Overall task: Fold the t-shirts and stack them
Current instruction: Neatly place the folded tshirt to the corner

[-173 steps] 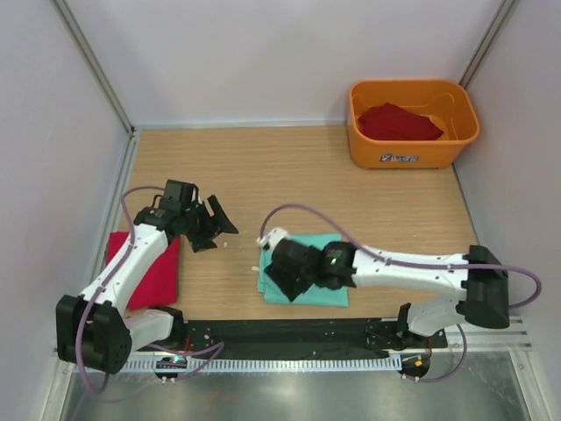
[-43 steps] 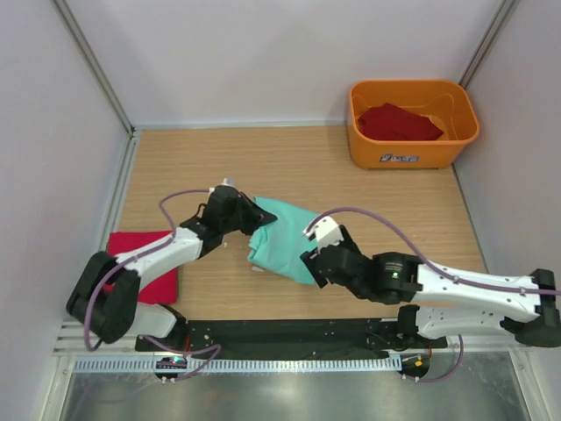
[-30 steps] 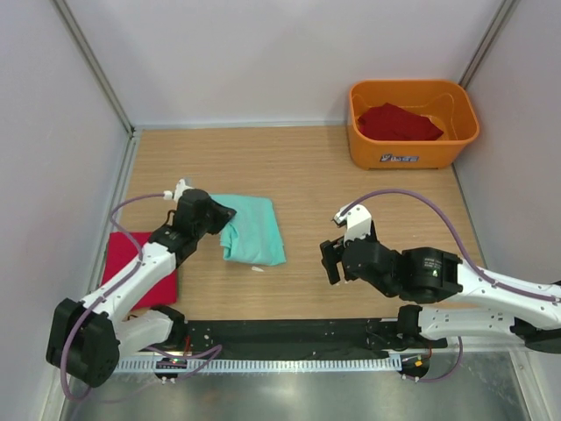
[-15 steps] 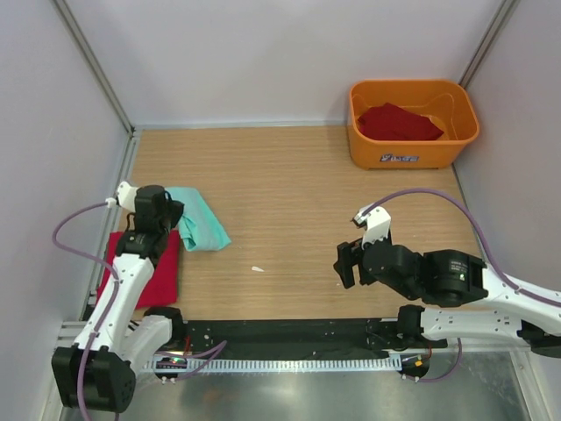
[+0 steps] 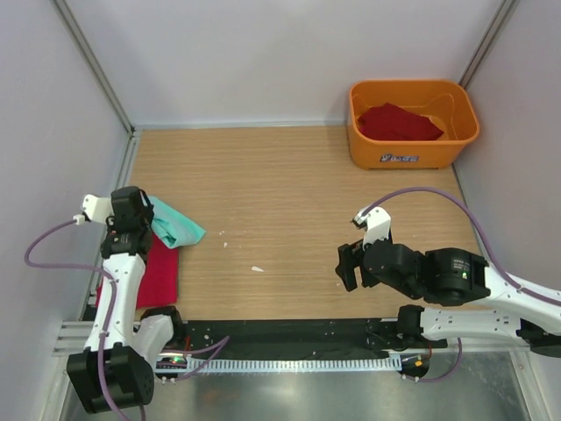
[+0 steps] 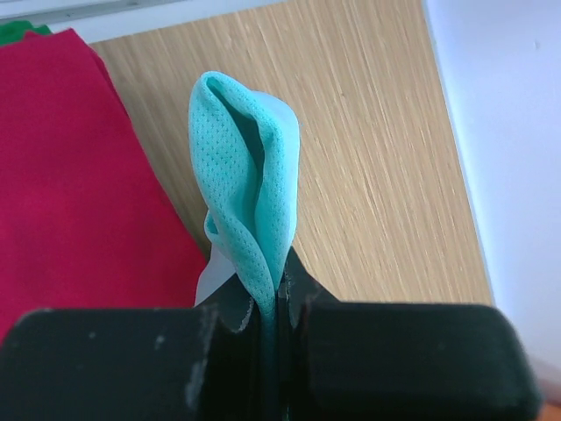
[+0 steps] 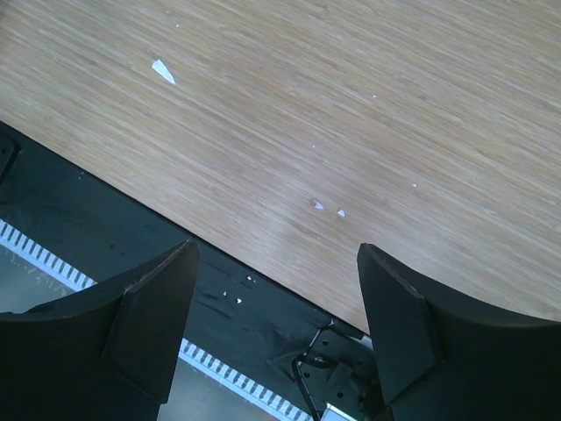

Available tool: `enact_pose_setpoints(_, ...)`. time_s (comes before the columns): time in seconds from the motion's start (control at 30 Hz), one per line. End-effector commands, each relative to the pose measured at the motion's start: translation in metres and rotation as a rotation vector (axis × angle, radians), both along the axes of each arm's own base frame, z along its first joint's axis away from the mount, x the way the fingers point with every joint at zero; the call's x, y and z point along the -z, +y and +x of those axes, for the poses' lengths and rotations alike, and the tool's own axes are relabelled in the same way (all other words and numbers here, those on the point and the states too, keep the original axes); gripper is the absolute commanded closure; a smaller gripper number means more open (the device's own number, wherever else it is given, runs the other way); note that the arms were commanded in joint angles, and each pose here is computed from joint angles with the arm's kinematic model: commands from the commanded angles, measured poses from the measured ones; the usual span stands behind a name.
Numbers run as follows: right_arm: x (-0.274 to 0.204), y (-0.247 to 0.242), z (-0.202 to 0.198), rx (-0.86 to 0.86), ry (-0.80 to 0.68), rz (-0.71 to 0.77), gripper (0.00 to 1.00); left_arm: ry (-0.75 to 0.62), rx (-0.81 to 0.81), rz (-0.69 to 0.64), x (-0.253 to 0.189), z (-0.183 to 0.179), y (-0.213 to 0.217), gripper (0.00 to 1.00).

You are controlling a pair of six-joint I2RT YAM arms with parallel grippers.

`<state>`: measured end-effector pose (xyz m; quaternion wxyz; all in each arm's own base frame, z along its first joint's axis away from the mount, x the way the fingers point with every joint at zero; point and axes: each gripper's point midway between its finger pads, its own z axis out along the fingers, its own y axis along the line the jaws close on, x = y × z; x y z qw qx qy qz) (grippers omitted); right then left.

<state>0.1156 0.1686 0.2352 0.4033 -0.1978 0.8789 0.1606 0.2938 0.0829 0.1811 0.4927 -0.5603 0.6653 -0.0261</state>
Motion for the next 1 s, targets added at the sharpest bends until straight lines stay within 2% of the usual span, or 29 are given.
enact_pose_setpoints(0.0,-0.01,-0.001,-0.003,0.007,0.012,0.043,0.21,-0.111,-0.09,0.021,-0.038,0.012,0.022,1.0)
enact_pose_setpoints(0.13,-0.009,-0.002,-0.004,0.006,0.018,0.041,0.21,-0.125,-0.134,0.033,-0.059,0.008,0.034,1.0)
enact_pose_setpoints(0.33,-0.007,0.0,-0.004,-0.007,0.01,0.041,0.21,-0.114,-0.195,0.073,-0.076,-0.018,0.044,1.0)
enact_pose_setpoints(0.53,-0.01,0.004,-0.001,-0.023,-0.008,0.039,0.2,-0.062,-0.217,0.054,-0.054,-0.035,0.045,1.0)
enact_pose_setpoints(0.7,-0.01,0.005,-0.001,-0.03,-0.013,0.029,0.2,-0.056,-0.238,0.081,-0.065,-0.053,0.049,1.0)
enact_pose_setpoints(0.97,-0.01,0.005,0.0,-0.032,-0.022,0.032,0.19,0.02,-0.274,0.077,-0.042,-0.078,0.05,1.0)
